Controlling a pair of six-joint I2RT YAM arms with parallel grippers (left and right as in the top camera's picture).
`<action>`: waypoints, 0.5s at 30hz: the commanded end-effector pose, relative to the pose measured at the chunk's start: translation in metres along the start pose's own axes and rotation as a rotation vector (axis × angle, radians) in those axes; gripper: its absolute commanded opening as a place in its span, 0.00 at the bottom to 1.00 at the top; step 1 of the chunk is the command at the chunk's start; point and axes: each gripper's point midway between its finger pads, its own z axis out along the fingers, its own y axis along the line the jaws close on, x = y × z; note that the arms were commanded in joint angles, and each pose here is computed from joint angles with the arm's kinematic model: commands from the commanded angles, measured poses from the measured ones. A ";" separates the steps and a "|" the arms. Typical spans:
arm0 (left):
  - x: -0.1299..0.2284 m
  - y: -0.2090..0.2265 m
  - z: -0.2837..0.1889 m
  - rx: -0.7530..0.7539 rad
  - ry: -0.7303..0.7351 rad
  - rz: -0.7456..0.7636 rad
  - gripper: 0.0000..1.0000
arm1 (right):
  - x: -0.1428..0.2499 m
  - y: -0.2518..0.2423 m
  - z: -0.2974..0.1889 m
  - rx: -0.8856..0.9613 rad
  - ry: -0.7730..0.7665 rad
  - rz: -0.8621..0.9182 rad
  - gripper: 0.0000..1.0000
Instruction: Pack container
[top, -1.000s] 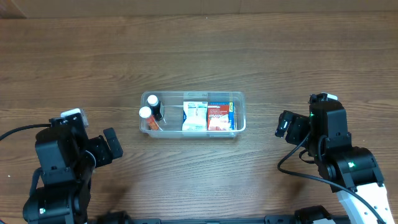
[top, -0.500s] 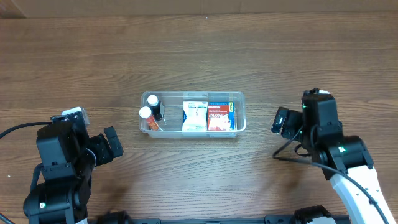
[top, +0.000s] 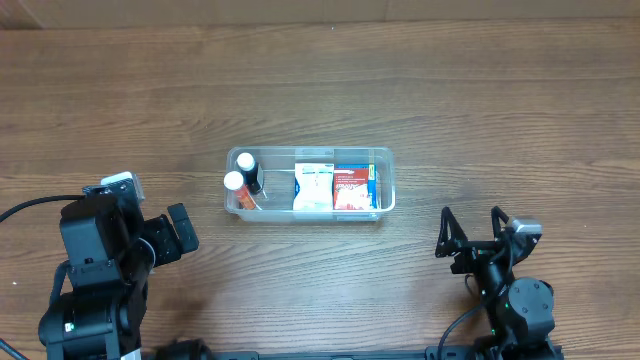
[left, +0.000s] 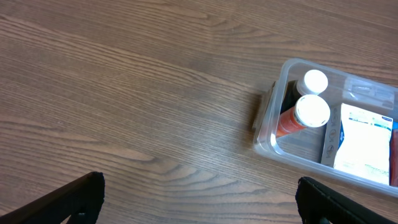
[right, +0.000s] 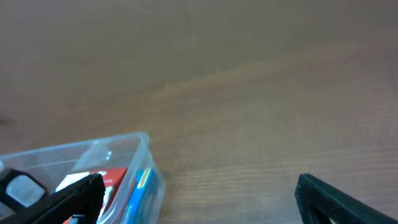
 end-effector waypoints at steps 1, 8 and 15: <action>0.001 -0.003 0.001 0.014 0.001 0.018 1.00 | -0.014 0.018 -0.001 -0.089 -0.090 -0.266 1.00; 0.001 -0.003 0.001 0.014 0.001 0.018 1.00 | -0.002 0.014 0.001 -0.081 -0.054 -0.366 1.00; 0.001 -0.003 0.000 0.014 0.000 0.018 1.00 | -0.002 0.014 0.001 -0.082 -0.054 -0.366 1.00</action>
